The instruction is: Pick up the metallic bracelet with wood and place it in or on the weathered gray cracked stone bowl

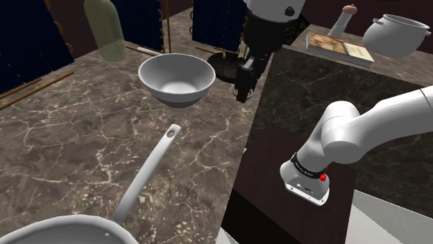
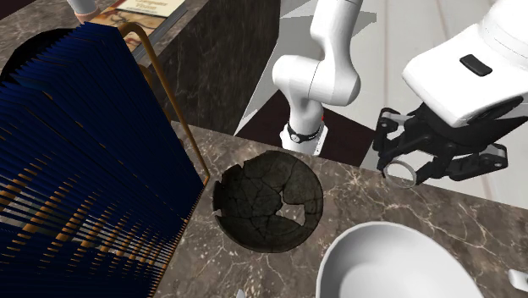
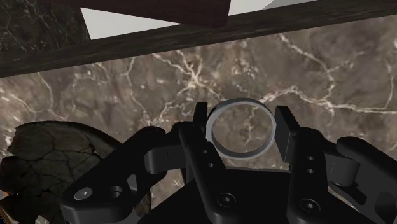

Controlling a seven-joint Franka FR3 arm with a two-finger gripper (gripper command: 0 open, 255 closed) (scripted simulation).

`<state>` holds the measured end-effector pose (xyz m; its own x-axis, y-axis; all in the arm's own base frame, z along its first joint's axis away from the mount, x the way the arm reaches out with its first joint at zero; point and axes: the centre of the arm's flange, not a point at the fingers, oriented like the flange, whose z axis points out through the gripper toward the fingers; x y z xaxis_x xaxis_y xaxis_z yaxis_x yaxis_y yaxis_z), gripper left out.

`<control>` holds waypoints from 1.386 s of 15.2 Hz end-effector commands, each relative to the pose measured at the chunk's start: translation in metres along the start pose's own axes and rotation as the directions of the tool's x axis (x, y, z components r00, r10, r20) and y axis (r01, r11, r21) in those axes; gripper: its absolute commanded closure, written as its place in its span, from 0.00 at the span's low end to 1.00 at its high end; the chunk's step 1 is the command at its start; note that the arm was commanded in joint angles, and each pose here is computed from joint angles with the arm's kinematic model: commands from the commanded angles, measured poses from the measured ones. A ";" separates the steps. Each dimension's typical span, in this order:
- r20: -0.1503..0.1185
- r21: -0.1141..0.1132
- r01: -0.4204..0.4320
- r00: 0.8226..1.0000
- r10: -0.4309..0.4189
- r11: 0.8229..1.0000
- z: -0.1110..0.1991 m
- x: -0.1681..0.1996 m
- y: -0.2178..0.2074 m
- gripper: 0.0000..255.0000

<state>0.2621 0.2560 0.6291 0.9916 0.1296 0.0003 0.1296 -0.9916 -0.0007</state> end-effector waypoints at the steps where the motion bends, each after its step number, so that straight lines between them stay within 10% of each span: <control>1: 0.000 0.000 0.000 1.000 0.000 1.000 -0.011 0.001 -0.001 1.00; 7: 0.000 0.000 0.000 1.000 0.000 1.000 -0.041 0.001 -0.001 1.00; 21: 0.000 0.000 0.000 1.000 0.000 1.000 -0.047 0.099 0.156 1.00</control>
<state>0.3704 0.1226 0.6759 0.9917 0.1282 -0.0001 0.1282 -0.9917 -0.0013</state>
